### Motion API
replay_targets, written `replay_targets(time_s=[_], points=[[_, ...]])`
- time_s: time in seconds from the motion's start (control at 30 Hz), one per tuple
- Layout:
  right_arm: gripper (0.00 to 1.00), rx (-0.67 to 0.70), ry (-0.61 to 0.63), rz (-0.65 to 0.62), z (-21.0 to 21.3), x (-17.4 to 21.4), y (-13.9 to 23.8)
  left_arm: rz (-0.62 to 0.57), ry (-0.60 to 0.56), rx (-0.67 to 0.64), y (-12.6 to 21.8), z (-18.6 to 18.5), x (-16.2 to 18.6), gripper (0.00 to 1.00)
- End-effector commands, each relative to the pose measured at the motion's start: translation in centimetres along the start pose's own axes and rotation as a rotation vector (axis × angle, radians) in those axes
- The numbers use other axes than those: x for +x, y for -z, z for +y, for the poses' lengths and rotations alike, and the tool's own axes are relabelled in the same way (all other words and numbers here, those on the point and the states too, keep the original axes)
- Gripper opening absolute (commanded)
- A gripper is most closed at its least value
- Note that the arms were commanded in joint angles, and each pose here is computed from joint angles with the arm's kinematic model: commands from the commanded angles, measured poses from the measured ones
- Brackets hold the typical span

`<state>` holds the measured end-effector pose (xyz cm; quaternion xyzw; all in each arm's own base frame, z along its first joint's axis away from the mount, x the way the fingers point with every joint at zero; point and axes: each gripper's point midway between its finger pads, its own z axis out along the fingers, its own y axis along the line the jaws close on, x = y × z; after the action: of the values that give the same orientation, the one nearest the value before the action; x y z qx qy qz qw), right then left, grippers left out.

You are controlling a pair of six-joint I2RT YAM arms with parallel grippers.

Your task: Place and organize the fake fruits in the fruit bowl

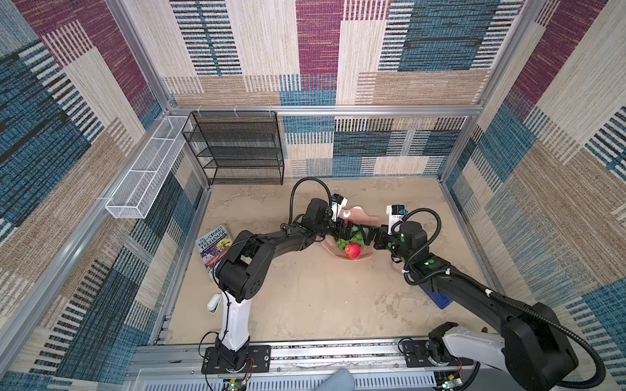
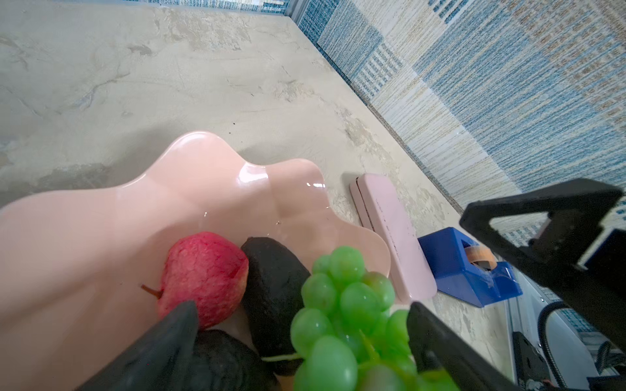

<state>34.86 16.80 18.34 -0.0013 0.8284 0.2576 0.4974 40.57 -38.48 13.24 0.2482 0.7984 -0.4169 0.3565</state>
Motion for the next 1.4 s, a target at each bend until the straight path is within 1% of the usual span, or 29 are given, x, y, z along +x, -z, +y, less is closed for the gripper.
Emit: replay_targets(time_s=[0.0, 0.13, 0.27, 0.47, 0.57, 0.67, 0.77, 0.83, 0.9, 0.97, 1.03, 1.1, 1.13, 1.2, 1.27, 1.3, 1.37], points=[[0.99, 0.017, 0.004, 0.011, -0.4, 0.3, -0.4, -0.038, 0.005, 0.042, 0.1, -0.9, -1.1, 0.99], [0.98, -0.001, -0.001, 0.035, -0.2, 0.8, -1.8, -0.038, 0.006, 0.046, 0.1, -1.0, -1.1, 0.99], [0.98, 0.011, -0.002, 0.057, -0.6, 1.5, -3.3, -0.042, 0.005, 0.058, 0.1, -1.3, -1.3, 0.99], [0.98, 0.006, -0.009, 0.058, -0.6, 1.5, -4.4, -0.037, -0.008, 0.071, 0.3, -1.6, -1.3, 0.99], [0.97, 0.003, -0.008, 0.054, -0.3, 1.0, -4.3, -0.046, -0.014, 0.049, 0.8, -1.5, -1.5, 0.99], [0.98, -0.021, 0.013, -0.009, 0.6, -1.0, -2.6, -0.108, -0.048, -0.024, 2.5, -1.4, -3.3, 0.99], [1.00, 0.002, 0.065, -0.097, 0.7, -3.5, 0.1, -0.216, -0.128, -0.158, 6.0, -1.3, -6.5, 0.99], [1.00, 0.035, 0.096, -0.149, 0.0, -4.8, 1.8, -0.296, -0.160, -0.284, 9.3, -0.6, -8.8, 0.99], [1.00, 0.091, 0.110, -0.191, -1.7, -5.5, 3.1, -0.363, -0.172, -0.410, 13.1, 0.5, -10.1, 0.99], [1.00, 0.150, 0.110, -0.229, -3.5, -6.1, 4.1, -0.410, -0.178, -0.551, 17.4, 1.8, -9.9, 0.99], [1.00, 0.254, 0.111, -0.282, -6.1, -6.6, 5.2, -0.442, -0.213, -0.714, 22.3, 3.1, -8.1, 0.99], [1.00, 0.360, 0.105, -0.336, -8.7, -6.7, 6.1, -0.411, -0.244, -0.885, 26.5, 4.7, -5.2, 0.99], [1.00, 0.405, 0.103, -0.368, -9.8, -6.7, 6.5, -0.386, -0.242, -0.974, 28.7, 5.7, -3.3, 0.99], [0.99, 0.487, 0.133, -0.436, -11.3, -6.8, 7.2, -0.366, -0.194, -1.101, 32.4, 7.6, 0.2, 0.99], [1.00, 0.568, 0.172, -0.465, -12.8, -6.8, 7.4, -0.404, -0.170, -1.178, 35.0, 9.0, 3.8, 0.99], [1.00, 0.596, 0.186, -0.465, -13.5, -6.6, 7.2, -0.456, -0.179, -1.201, 36.0, 9.5, 5.3, 0.99], [1.00, 0.619, 0.200, -0.476, -14.3, -6.2, 7.0, -0.497, -0.158, -1.259, 37.8, 10.9, 8.0, 0.99]])
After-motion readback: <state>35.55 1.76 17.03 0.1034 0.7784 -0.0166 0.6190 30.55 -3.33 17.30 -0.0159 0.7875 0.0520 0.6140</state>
